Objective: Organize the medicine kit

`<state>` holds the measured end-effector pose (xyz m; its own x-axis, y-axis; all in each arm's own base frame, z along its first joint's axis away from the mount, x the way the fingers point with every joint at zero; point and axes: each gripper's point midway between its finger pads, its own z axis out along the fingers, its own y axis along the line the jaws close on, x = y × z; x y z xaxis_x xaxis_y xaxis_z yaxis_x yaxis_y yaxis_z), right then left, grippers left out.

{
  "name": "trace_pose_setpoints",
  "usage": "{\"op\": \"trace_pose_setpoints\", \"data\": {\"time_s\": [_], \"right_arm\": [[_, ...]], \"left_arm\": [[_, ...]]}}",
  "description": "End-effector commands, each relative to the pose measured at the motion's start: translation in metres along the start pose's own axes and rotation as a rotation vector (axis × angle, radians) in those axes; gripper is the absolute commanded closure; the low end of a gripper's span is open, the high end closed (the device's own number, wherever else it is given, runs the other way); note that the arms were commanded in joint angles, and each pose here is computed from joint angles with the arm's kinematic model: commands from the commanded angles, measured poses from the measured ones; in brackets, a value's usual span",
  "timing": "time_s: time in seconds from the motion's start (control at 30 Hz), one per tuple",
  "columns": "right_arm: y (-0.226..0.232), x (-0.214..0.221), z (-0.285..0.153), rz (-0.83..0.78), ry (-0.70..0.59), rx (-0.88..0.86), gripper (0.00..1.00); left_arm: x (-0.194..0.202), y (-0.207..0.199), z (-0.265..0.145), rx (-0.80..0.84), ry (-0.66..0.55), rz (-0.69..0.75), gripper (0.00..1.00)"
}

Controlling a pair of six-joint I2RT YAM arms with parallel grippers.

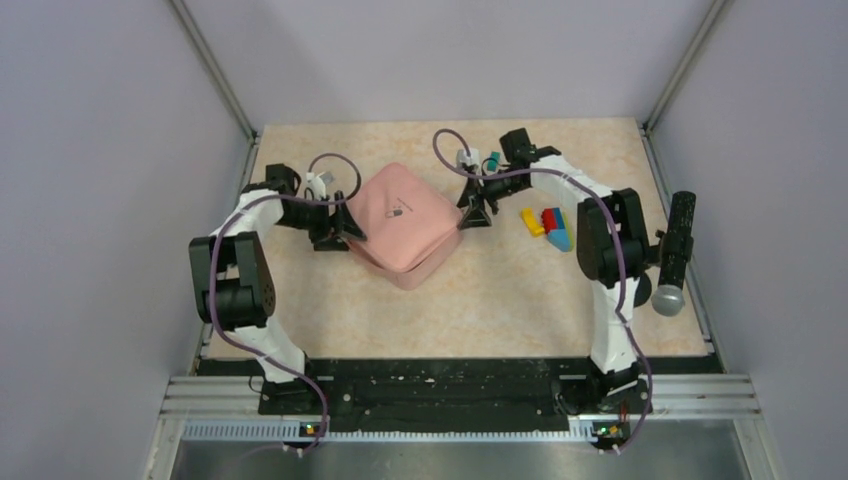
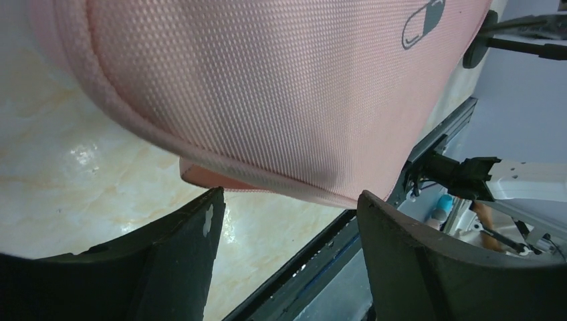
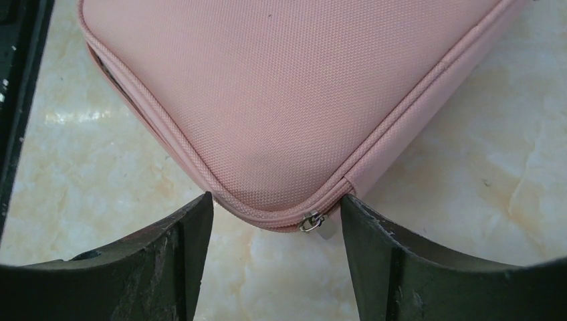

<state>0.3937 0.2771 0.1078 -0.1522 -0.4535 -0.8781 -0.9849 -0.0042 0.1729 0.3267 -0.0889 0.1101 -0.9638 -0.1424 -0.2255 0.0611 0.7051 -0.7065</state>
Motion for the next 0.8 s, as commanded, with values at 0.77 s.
{"op": "trace_pose_setpoints", "data": {"time_s": [0.77], "right_arm": [[0.067, 0.016, 0.022, 0.042, 0.079, 0.037, 0.37]], "left_arm": [[-0.082, -0.001, -0.018, -0.110, -0.120, 0.231, 0.27]]}}
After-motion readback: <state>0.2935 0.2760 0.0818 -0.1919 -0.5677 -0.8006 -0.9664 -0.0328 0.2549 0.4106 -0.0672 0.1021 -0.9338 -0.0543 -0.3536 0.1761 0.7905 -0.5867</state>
